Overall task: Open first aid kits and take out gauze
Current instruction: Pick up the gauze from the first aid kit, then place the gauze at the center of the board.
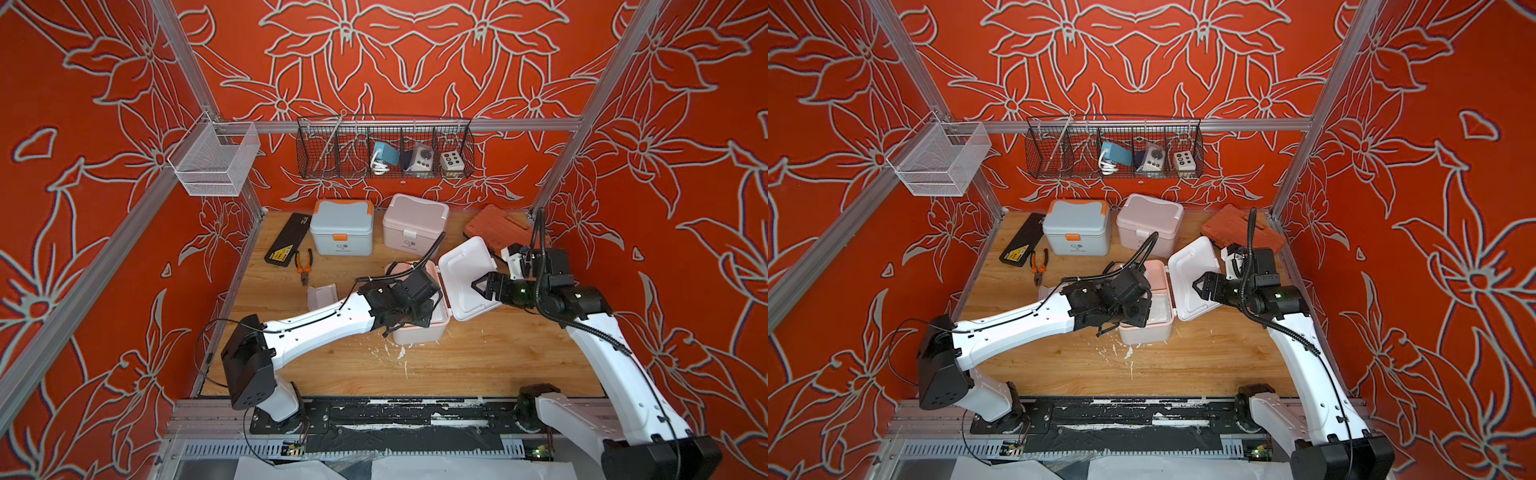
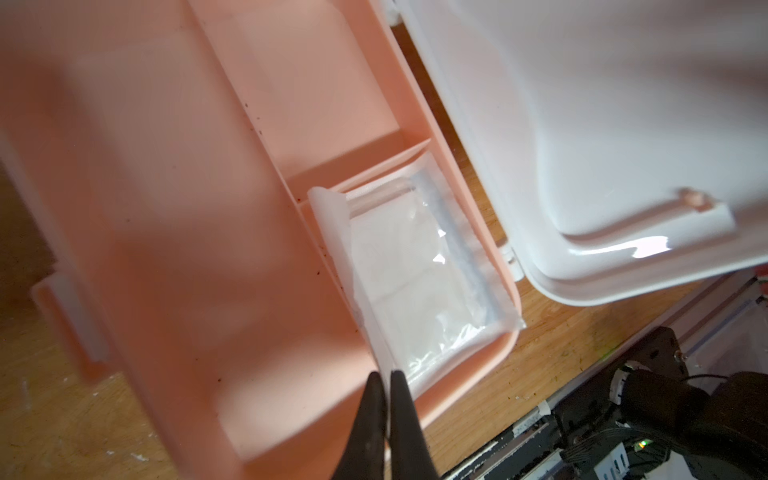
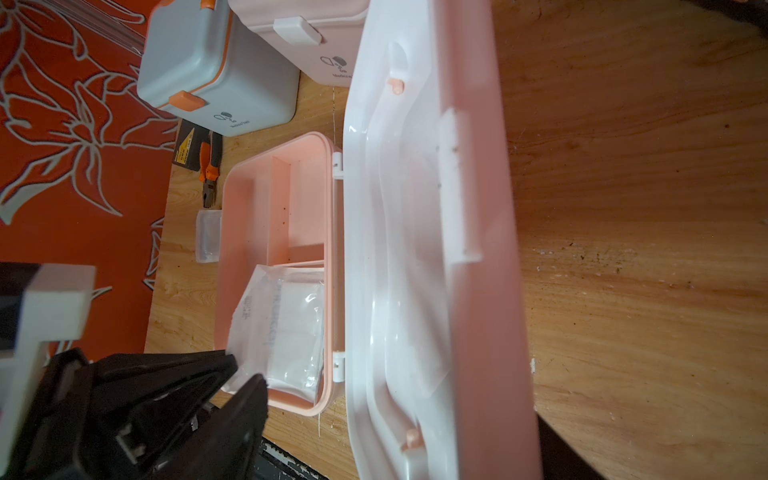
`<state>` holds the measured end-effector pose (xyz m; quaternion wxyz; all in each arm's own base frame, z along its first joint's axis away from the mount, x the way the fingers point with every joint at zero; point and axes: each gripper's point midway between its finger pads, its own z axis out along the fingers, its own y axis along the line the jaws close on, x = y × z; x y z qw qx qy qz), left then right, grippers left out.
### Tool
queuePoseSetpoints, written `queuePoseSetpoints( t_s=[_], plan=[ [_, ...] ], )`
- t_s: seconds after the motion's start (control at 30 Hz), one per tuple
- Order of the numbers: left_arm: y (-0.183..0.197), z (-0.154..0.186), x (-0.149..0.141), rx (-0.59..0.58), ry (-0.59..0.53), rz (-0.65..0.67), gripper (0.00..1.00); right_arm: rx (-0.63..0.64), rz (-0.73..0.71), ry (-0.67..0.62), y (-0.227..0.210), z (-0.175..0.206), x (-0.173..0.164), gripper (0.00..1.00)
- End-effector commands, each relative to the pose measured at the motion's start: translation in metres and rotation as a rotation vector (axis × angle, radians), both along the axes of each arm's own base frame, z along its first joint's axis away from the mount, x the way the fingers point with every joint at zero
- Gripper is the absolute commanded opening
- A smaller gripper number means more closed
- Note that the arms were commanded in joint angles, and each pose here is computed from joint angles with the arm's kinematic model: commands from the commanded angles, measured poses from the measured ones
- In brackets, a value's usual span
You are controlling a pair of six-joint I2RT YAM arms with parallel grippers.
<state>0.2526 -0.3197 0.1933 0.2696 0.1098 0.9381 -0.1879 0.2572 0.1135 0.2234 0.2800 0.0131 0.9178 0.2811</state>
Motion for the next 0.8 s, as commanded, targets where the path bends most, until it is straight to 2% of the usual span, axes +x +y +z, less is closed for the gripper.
queuePoseSetpoints(
  t_s=[0.0, 0.27, 0.5, 0.77],
  plan=[
    [0.031, 0.042, 0.012, -0.048, -0.090, 0.062, 0.00, -0.005, -0.009, -0.015, -0.003, 0.000, 0.000, 0.81],
    [0.093, 0.071, 0.024, -0.051, -0.166, 0.151, 0.00, 0.001, -0.006, -0.013, -0.002, 0.000, 0.000, 0.81],
    [0.140, 0.078, 0.032, -0.035, -0.186, 0.230, 0.00, 0.006, -0.002, -0.012, 0.000, 0.000, 0.000, 0.81],
    [0.226, 0.067, 0.045, 0.032, -0.228, 0.457, 0.00, 0.020, 0.009, -0.007, 0.002, -0.002, 0.000, 0.81]
  ],
)
